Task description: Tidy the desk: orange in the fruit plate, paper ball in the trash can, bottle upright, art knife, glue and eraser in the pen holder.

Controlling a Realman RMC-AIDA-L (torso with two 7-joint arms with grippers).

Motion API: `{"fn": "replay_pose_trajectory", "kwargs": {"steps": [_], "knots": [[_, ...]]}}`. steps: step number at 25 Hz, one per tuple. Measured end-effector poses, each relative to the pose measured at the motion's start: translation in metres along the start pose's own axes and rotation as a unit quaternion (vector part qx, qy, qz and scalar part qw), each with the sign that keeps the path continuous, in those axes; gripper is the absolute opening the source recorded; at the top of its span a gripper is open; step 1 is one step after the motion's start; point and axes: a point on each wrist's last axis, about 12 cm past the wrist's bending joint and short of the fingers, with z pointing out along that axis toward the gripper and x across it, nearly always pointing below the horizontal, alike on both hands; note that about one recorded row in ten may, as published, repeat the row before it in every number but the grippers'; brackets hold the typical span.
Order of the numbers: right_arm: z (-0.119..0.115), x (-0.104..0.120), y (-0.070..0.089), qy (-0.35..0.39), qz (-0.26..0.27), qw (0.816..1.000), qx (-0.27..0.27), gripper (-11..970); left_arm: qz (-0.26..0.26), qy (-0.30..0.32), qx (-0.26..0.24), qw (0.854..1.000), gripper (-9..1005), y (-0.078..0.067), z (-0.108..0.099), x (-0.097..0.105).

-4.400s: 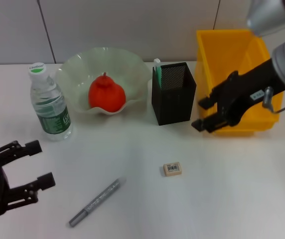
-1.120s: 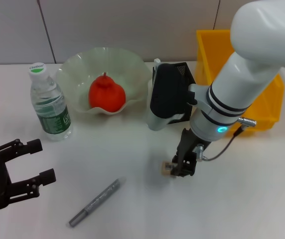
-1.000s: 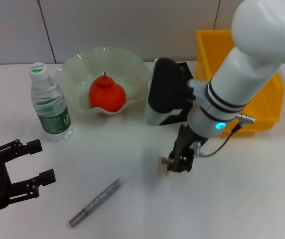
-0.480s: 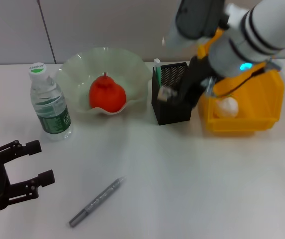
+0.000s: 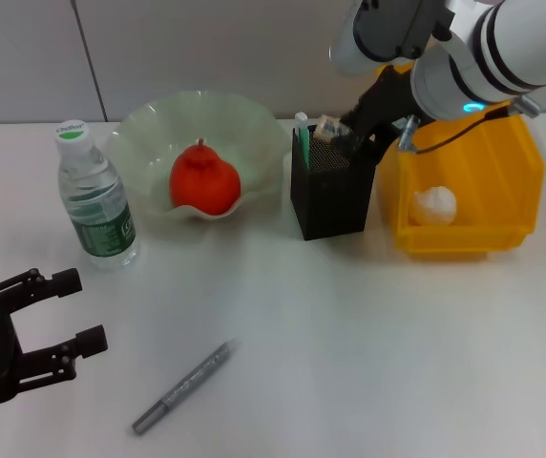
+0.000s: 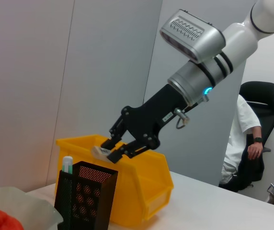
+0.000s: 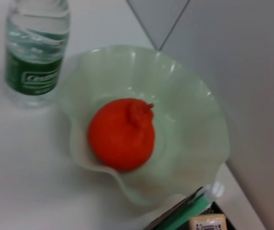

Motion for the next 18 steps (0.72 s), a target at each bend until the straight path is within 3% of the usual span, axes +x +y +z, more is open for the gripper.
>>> {"fn": "replay_pose_trajectory", "kwargs": {"steps": [11, 18], "knots": [[0.013, 0.009, -0.003, 0.003, 0.008, 1.000, 0.007, 259, -0.005, -0.001, 0.002, 1.000, 819, -0.001, 0.000, 0.000], [0.008, 0.009, -0.005, -0.002, 0.023, 1.000, 0.009, 526, -0.003, 0.000, 0.001, 1.000, 819, -0.001, -0.001, -0.001]]}}
